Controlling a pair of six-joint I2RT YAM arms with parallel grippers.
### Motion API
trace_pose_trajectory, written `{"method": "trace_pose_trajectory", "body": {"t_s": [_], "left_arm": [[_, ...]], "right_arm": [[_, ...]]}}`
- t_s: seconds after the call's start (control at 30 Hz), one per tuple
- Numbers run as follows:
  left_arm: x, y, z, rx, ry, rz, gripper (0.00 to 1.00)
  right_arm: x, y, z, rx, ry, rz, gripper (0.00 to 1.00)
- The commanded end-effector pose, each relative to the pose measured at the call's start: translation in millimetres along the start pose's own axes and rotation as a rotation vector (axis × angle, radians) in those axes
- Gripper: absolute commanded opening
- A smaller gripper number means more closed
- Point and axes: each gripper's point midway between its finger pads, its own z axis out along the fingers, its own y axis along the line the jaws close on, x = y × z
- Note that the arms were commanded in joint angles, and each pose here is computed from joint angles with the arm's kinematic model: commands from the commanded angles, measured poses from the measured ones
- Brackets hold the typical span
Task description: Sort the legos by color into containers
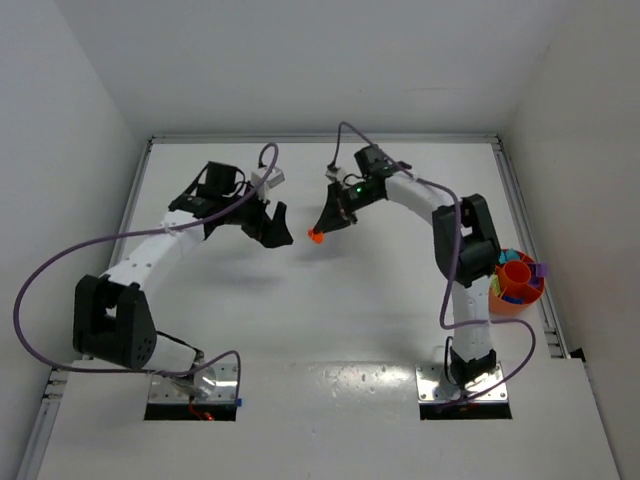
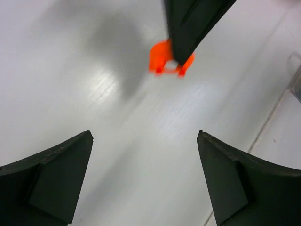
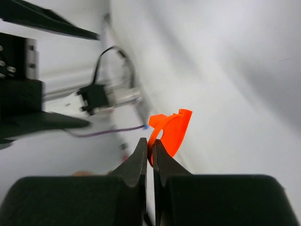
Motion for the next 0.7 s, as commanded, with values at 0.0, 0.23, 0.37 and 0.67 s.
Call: {"method": "trace_pose_trajectory", "body": {"t_s": [0.0, 0.23, 0.37, 0.67], "left_arm": [[-37, 4, -48, -0.083, -0.115, 0.093, 1.0], [-26, 30, -78, -0.194, -0.114, 0.052, 1.0], [-25, 34, -85, -0.18, -0.13, 0.025, 1.0], [-21, 33, -78, -0.074, -0.096, -0.027, 1.0]], "right_arm": [[-17, 18, -75, 0.253, -0.123, -0.334, 0.0], [-3, -29, -218, 0.667, -0.257, -0.349, 0.0], [46, -66, -314, 0.866, -0.316, -0.188, 0.0], [156, -76, -400, 1.093, -0.326, 0.041, 0.0]]}}
